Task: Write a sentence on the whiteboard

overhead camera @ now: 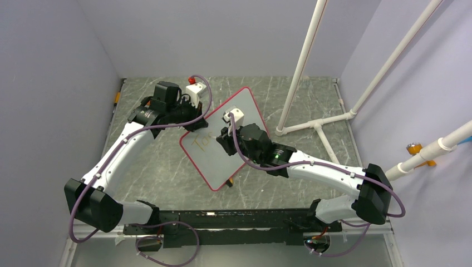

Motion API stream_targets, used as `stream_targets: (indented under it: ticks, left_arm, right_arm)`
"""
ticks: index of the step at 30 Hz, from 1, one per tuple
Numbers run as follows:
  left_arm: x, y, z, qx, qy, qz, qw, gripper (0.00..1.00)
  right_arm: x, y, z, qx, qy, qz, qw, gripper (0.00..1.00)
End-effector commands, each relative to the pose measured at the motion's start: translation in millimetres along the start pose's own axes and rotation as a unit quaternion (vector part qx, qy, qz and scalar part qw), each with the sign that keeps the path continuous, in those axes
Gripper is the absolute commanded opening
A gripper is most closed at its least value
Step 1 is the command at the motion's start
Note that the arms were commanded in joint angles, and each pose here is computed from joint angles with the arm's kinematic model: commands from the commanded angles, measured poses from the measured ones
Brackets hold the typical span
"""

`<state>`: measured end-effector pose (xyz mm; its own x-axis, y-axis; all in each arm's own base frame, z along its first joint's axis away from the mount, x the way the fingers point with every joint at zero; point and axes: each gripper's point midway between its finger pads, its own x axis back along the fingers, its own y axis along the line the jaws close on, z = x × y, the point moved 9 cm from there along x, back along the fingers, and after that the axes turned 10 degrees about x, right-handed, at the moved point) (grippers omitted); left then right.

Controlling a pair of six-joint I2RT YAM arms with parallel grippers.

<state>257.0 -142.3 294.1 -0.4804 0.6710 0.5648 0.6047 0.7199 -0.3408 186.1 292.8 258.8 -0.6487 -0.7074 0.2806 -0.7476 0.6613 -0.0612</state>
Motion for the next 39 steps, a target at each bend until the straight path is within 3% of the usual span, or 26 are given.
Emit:
stream_targets:
  ticks: [1,29,39]
  left_arm:
    - [0.5,17.3,9.2,-0.051,0.027,-0.063,0.996,0.00]
    - [1.2,16.2,9.4,-0.052,0.027,-0.059,0.997,0.00]
    - [1.2,16.1,9.3,-0.052,0.027,-0.059,0.997,0.00]
  right_arm:
    - [-0.4,-6.4,-7.7,0.003,-0.002,0.030,1.000,0.00]
    - [-15.6,-10.7,-51.2,0.018,-0.042,0.056,0.997,0.00]
    - [-14.7,-8.4,-39.1,0.011,-0.030,0.047,0.998,0.00]
